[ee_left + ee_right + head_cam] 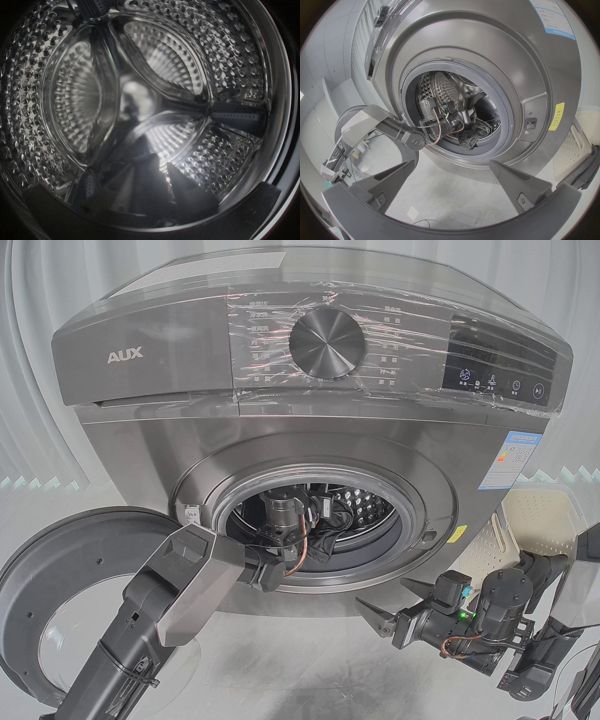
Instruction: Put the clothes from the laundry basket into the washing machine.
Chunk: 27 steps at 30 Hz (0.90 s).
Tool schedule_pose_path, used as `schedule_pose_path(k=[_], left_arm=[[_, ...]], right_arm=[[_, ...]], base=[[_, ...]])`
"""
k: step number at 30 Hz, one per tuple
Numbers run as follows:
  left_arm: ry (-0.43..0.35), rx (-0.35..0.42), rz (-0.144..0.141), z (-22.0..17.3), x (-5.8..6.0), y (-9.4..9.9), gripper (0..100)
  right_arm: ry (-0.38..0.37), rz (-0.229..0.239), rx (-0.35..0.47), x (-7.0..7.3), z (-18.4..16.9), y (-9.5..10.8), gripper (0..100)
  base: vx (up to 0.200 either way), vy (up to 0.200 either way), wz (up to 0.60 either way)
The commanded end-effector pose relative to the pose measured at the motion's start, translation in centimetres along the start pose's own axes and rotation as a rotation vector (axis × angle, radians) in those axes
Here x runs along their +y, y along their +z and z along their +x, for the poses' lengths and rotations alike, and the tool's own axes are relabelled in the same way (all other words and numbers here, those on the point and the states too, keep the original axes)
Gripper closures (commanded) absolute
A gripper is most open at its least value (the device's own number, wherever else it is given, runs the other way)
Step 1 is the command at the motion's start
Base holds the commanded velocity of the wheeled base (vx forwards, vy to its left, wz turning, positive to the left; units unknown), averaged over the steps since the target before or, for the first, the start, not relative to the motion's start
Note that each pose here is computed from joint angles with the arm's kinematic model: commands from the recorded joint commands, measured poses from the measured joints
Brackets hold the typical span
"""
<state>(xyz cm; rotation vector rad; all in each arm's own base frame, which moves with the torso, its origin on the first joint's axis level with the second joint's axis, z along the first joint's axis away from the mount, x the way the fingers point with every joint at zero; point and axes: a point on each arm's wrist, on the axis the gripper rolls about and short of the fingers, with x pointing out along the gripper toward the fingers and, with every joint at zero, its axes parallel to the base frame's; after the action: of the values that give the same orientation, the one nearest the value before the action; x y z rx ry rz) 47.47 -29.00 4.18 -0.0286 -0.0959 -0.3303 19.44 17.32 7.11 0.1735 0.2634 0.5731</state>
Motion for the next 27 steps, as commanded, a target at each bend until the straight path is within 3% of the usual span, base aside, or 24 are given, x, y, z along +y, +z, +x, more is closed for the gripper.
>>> schedule_pose_path(k=[1,4,8,14,18,22,23,27], left_arm=[[-0.045,0.063,0.009,-1.7,-1.8,0.4,0],[-0.098,0.156,0.031,-3.8,-2.9,-0.1,0],[-0.144,0.238,0.066,-5.1,-3.0,-1.7,0],[-0.147,0.276,0.087,-5.6,-2.7,-3.1,0],[-0.142,0.299,0.116,-5.7,-2.2,-4.2,0],[-0.136,0.305,0.123,-5.7,-2.1,-4.5,0],[-0.134,0.308,0.125,-5.7,-2.0,-4.6,100],[-0.135,0.307,0.127,-5.7,-2.0,-4.5,100]], right_arm=[[0.000,0.000,0.001,0.0,0.0,0.0,0],[0.003,0.000,-0.002,0.1,0.0,0.0,0],[0.004,0.000,-0.005,0.1,-0.1,0.1,0],[0.003,0.001,-0.008,0.1,-0.2,0.2,0],[0.003,0.001,-0.008,0.1,-0.1,0.2,0],[0.002,0.001,-0.008,0.0,-0.1,0.2,0],[0.002,0.001,-0.007,0.0,-0.1,0.2,0],[0.002,0.001,-0.008,0.0,-0.1,0.2,0]], base=[[0.000,0.000,0.00],[0.000,0.000,0.00],[0.000,0.000,0.00],[0.000,0.000,0.00],[0.000,0.000,0.00],[0.000,0.000,0.00],[0.000,0.000,0.00],[0.000,0.000,0.00]])
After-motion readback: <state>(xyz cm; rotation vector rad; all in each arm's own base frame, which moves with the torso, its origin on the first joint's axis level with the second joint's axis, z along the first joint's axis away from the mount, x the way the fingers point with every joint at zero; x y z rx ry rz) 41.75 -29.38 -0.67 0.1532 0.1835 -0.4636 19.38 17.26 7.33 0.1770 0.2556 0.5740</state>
